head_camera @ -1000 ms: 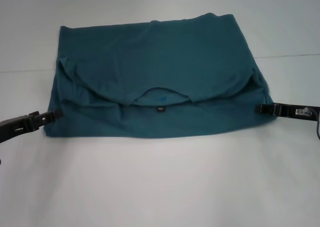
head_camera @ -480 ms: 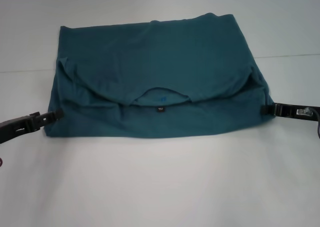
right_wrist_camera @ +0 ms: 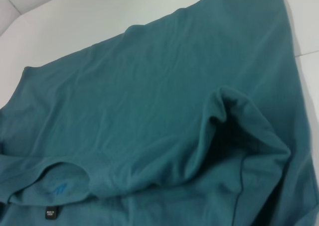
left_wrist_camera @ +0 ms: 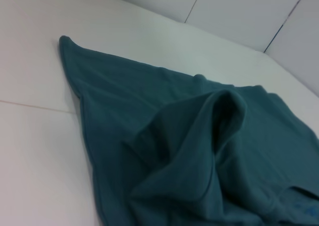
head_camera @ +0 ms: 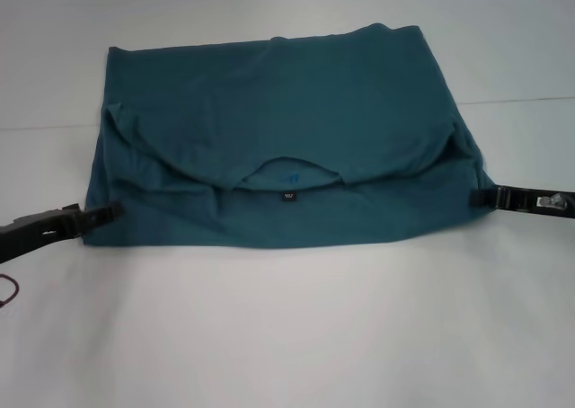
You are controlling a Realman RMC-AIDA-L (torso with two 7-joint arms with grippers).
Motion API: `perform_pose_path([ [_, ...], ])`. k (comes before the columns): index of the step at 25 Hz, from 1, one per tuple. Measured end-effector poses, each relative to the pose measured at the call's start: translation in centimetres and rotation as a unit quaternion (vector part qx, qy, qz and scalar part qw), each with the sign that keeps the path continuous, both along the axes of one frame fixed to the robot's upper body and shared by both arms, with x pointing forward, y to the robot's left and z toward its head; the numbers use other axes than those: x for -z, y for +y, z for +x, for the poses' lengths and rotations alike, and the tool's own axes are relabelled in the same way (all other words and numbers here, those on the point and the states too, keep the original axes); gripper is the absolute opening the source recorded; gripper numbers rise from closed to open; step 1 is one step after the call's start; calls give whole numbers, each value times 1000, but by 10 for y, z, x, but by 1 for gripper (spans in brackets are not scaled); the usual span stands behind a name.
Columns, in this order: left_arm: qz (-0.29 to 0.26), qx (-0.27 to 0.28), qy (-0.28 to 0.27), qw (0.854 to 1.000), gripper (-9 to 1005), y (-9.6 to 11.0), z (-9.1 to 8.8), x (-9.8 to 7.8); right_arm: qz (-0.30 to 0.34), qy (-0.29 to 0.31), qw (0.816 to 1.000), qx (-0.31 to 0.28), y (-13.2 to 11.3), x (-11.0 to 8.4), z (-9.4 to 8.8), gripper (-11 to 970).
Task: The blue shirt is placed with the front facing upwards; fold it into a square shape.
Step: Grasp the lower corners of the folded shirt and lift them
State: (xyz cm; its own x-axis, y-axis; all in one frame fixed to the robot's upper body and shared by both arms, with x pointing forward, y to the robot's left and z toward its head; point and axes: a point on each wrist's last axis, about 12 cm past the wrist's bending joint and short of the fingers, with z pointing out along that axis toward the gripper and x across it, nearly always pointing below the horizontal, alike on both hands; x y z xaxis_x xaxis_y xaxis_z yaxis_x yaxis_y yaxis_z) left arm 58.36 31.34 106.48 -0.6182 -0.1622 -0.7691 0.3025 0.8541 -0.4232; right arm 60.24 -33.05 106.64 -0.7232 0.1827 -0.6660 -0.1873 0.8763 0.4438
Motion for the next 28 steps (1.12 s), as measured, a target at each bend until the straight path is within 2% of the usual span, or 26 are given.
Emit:
perform_pose_path([
  [12, 52, 1, 10, 999, 877, -22, 17, 9, 7, 0, 1000, -1, -3, -2, -1, 35],
  [28, 70, 4, 21, 997, 877, -27, 15, 18, 6, -1, 1000, -1, -2, -2, -1, 35],
])
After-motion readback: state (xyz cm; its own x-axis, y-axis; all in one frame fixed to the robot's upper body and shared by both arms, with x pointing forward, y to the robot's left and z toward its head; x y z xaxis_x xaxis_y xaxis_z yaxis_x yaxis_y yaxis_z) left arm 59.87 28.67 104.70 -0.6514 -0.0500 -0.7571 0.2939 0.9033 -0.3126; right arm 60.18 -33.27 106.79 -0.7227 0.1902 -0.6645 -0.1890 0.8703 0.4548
